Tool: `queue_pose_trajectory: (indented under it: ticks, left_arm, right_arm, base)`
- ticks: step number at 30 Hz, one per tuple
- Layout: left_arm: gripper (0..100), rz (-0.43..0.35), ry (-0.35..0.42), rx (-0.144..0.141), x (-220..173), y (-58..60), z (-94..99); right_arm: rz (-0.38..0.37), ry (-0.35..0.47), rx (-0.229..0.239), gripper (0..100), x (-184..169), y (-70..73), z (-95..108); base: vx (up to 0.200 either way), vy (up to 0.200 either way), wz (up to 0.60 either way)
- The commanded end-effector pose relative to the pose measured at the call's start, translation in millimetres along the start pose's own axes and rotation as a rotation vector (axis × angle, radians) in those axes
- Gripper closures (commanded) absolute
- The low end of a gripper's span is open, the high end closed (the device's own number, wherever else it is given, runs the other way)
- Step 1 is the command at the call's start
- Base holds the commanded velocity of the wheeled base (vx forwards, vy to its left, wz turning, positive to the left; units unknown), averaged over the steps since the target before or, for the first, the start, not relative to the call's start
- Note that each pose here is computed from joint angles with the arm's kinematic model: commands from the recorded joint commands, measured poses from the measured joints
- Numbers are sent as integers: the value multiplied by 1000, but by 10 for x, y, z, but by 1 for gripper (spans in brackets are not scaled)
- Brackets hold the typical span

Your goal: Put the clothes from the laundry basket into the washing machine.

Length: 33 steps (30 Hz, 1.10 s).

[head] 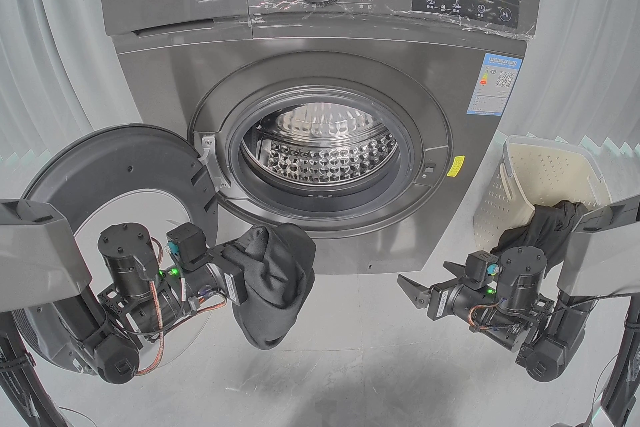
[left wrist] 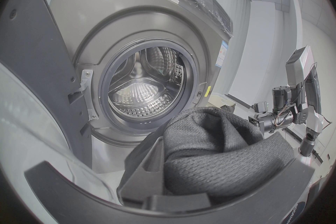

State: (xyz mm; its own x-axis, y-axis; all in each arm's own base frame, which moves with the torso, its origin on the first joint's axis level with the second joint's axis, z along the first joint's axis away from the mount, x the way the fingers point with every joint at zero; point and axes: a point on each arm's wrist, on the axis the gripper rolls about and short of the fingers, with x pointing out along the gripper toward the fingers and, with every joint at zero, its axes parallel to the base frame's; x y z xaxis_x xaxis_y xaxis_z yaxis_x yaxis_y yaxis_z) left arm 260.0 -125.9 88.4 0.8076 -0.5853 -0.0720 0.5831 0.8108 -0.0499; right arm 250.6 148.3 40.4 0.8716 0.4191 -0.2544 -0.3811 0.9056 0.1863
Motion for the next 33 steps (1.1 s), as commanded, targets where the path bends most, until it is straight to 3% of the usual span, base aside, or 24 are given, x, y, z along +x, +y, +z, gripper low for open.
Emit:
queue_pose_trajectory:
  ticks: [1, 7, 13, 25, 33]
  left_arm:
    - [100, -2, 11, -2, 27, -18, -37]
    - [100, -3, 14, -1, 37, -54, -47]
    - [100, -11, 21, -3, 42, -75, -64]
    - [100, -16, 27, -8, 43, -92, -78]
    - [100, -35, 31, -13, 67, -142, -97]
  right_arm:
    - [1, 0, 0, 0, 0, 4, -1]
    - [7, 1, -2, 0, -2, 26, -6]
    - [7, -1, 0, 0, -8, 26, 0]
    - [12, 5, 5, 0, -5, 45, -17]
    - [14, 5, 4, 0, -5, 50, -18]
  base:
    - [0, 0, 0]
    - [0, 0, 0]
    - [200, 0, 0]
    - [0, 0, 0]
    - [125, 0, 0]
